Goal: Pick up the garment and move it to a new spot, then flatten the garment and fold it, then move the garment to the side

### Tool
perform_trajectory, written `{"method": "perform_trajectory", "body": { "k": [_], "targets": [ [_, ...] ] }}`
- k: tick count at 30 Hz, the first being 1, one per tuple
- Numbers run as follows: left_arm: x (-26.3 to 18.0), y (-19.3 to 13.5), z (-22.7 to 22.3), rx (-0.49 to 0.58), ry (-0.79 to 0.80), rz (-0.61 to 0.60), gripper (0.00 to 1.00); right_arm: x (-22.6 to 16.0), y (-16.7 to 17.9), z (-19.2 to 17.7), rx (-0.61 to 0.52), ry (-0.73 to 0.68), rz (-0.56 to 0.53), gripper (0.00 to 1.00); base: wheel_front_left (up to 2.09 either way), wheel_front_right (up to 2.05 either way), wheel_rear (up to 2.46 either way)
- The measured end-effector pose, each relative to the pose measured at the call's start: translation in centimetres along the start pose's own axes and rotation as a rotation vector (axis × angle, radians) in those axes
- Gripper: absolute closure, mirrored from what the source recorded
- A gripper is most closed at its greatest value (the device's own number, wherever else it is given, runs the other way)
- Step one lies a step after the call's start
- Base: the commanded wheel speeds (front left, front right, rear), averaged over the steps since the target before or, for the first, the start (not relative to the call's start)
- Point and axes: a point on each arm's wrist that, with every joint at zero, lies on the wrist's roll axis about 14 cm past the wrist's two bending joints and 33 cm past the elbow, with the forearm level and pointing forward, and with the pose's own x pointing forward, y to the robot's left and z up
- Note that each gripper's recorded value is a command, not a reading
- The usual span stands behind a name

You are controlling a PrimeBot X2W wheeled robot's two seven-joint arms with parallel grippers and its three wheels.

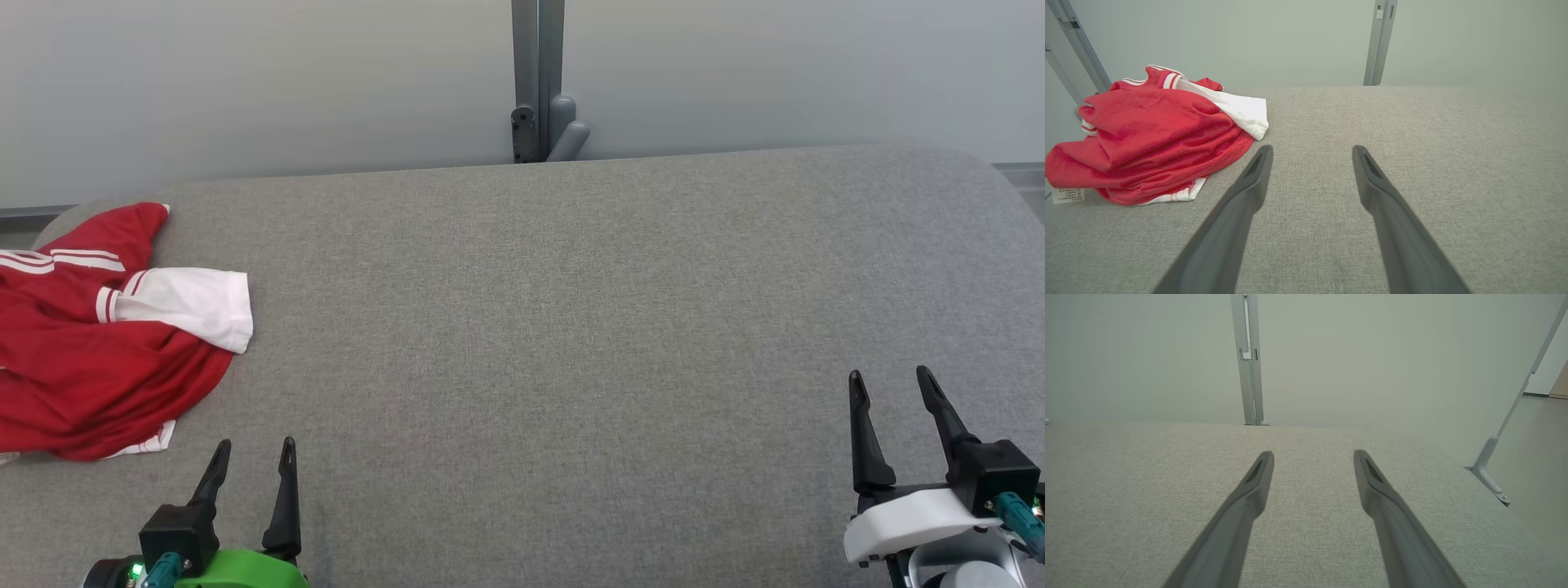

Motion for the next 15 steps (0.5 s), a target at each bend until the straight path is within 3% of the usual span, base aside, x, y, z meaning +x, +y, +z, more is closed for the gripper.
{"method": "perform_trajectory", "body": {
  "k": [15],
  "targets": [
    [-0.05, -0.02, -0.3, -0.01, 0.009, 0.0, 0.0, -0.22, -0.3, -0.35, 0.017, 0.01, -0.012, 0.0, 0.0, 0.0, 0.0]
  ]
}}
